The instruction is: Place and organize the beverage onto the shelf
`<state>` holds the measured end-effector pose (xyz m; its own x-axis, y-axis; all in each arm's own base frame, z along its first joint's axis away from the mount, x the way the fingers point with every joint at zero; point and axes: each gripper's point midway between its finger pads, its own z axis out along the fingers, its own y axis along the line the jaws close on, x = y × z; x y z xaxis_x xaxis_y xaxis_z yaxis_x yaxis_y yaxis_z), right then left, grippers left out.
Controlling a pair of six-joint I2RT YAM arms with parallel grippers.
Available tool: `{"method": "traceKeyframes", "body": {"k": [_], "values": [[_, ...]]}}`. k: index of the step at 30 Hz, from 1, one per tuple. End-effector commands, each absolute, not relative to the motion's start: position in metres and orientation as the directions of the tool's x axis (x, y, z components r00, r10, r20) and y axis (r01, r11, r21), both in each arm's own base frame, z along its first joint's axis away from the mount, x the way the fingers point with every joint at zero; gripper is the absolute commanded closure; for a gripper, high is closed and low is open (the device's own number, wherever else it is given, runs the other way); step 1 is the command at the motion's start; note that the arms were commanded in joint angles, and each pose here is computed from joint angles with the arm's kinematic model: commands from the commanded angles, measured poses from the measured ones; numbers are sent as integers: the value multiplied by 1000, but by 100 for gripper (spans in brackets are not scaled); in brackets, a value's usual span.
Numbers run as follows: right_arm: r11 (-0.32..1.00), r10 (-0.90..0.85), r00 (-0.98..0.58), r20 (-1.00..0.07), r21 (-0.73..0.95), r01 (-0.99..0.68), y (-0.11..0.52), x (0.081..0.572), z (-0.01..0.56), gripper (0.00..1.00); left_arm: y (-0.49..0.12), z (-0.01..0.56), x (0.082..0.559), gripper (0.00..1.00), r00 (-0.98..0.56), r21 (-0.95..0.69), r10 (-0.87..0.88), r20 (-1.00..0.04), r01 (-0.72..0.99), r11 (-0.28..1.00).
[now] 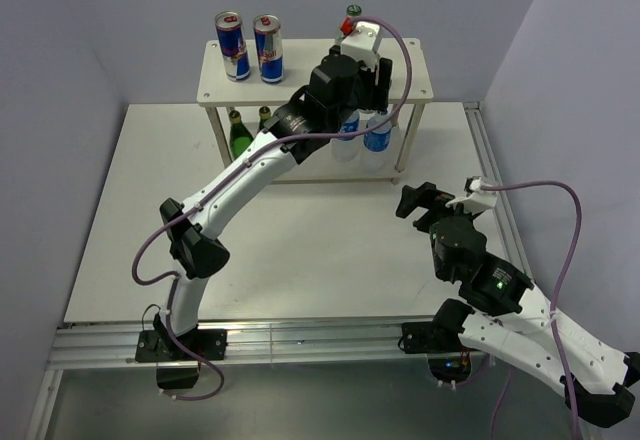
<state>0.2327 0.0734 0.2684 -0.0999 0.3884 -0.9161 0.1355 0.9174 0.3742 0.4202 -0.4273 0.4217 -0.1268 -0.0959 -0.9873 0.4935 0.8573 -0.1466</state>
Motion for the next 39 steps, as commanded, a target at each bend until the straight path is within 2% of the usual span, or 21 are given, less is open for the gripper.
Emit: {"method": "traceKeyframes", "body": {"k": [1,16,34,39], "values": [[905,412,-70,-909,399,146,69,232,271,0,-418,500,420,100,44,-179,-240,-970,536,825],[906,414,-69,-908,404,128,73,233,270,0,-400,529,424,100,159,-143,-246,-956,482,864],[905,419,-73,-905,411,107,76,233,267,1,-405,503,471,100,199,-147,-251,-947,427,892],[905,422,-72,-904,414,101,76,232,268,1,-407,489,483,94,194,-138,-235,-952,415,899]]}}
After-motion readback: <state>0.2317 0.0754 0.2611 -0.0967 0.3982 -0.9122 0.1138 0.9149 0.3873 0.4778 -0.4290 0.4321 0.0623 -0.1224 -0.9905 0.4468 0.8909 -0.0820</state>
